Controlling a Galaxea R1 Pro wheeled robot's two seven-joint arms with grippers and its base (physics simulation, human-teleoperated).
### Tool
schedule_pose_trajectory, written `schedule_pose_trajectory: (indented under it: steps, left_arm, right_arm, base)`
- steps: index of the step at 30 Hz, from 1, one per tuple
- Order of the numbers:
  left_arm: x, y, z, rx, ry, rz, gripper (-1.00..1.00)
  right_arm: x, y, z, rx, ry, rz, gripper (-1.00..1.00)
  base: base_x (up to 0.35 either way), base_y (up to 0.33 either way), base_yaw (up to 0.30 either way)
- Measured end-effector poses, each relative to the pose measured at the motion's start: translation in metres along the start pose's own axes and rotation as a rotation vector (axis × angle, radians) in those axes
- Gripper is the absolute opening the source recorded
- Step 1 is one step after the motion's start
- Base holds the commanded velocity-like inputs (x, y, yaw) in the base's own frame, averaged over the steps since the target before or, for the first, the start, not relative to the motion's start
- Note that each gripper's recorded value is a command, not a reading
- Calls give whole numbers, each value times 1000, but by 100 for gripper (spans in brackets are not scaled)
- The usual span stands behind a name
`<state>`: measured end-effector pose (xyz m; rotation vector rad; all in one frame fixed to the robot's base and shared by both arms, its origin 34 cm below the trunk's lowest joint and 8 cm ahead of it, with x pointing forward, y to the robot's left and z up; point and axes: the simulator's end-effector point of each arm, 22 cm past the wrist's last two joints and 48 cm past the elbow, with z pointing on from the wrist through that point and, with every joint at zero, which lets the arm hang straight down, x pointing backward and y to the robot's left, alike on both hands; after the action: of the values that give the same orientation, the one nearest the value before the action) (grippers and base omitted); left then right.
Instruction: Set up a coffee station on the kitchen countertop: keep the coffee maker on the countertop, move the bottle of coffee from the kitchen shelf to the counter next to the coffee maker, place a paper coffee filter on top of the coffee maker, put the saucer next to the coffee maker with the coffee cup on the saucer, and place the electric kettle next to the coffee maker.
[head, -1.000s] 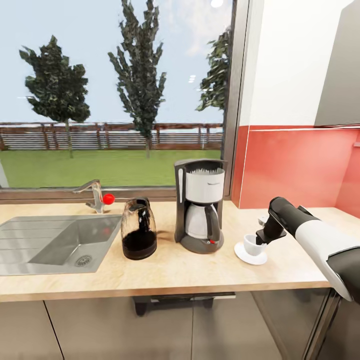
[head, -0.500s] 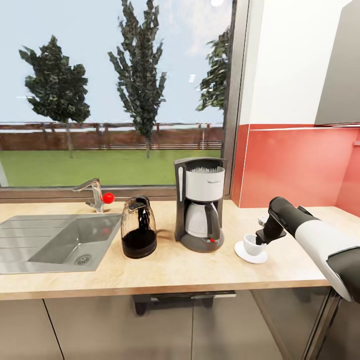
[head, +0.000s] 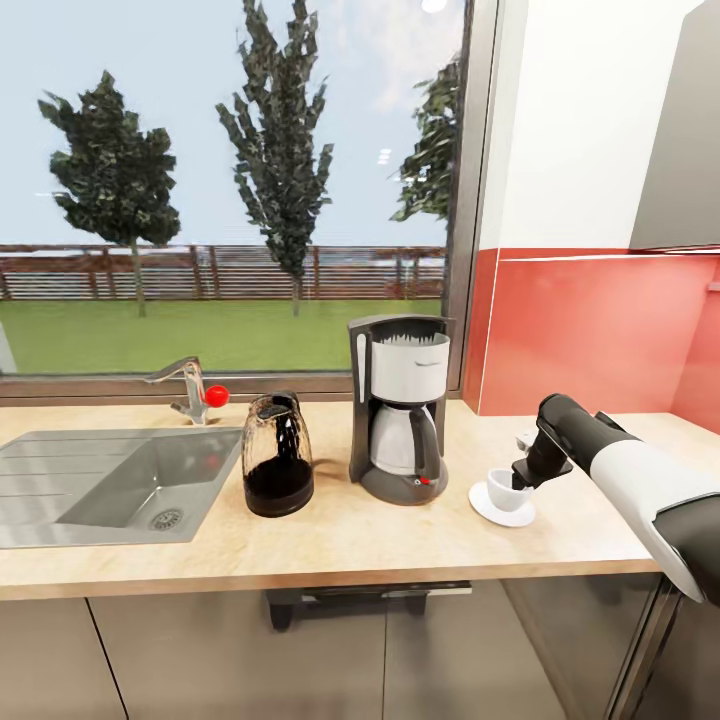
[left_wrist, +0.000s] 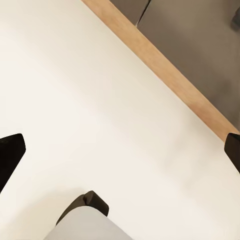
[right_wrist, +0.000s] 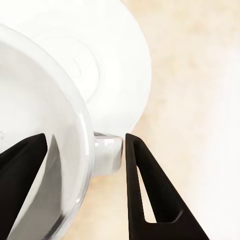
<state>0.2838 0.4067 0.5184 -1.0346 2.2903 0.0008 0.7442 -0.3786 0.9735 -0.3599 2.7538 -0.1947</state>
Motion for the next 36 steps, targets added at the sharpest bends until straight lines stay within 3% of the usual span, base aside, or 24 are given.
schedule_pose_trajectory:
  steps: [21,36]
  left_arm:
    - [1,0,0,1,3,3,100]
    - [15,6,20,1,5,4,100]
  right_arm:
    - [0,-1,0,1,0,1,-100]
    - [9,4,22,1,0,1,-100]
  base:
    - [43,0,0]
    - [0,0,0]
